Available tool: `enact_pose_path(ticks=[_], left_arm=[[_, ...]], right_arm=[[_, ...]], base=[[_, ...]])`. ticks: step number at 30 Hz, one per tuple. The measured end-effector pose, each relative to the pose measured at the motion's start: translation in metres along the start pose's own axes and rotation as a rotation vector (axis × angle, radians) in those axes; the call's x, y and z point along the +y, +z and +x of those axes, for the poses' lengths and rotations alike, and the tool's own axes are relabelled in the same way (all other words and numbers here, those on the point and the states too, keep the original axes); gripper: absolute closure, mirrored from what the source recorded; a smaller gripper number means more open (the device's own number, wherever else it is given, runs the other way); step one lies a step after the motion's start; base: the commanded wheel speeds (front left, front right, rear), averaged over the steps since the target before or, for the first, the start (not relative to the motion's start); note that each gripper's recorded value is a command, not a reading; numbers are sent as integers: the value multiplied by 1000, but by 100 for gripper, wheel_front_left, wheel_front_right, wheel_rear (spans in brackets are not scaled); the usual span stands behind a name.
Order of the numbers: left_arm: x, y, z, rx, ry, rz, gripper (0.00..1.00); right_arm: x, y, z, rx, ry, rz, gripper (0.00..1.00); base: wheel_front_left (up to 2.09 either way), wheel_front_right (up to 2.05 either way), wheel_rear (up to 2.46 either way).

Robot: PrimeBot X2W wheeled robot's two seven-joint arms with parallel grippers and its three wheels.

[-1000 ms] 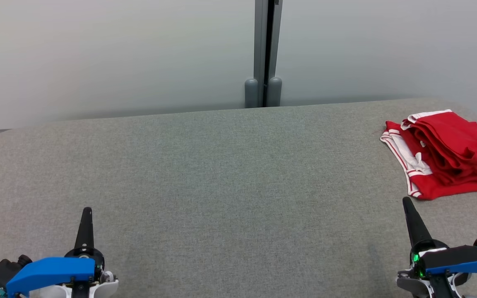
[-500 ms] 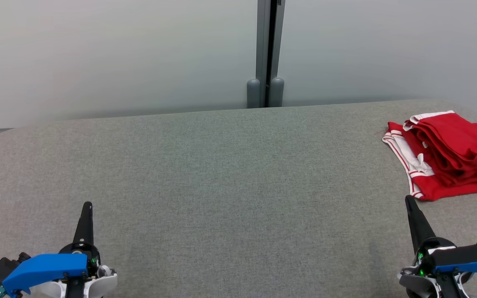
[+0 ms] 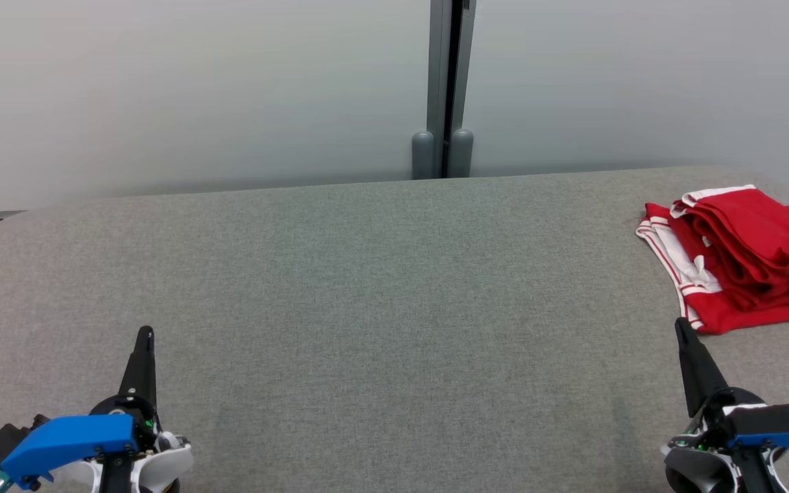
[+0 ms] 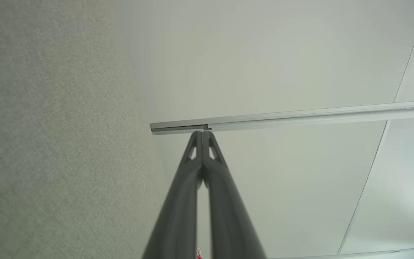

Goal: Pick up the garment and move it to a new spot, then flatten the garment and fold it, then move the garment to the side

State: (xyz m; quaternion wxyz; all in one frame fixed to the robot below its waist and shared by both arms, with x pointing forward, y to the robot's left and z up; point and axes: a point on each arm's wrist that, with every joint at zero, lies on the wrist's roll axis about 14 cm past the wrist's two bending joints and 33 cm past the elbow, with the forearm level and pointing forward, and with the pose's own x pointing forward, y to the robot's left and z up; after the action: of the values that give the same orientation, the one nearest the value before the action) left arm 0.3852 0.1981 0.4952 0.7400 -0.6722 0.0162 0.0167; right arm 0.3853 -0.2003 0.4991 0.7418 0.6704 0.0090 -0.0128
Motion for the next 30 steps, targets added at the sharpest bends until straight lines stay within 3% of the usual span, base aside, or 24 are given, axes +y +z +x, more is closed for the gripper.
enact_pose_path(ticks=[13,30], left_arm=[[-8,2,2,1,-30,-101,100],[-8,2,2,1,-35,-100,100]], right_arm=[[4,1,2,6,18,102,100],[5,1,2,6,21,102,100]], base=[[0,0,0],[0,0,0]])
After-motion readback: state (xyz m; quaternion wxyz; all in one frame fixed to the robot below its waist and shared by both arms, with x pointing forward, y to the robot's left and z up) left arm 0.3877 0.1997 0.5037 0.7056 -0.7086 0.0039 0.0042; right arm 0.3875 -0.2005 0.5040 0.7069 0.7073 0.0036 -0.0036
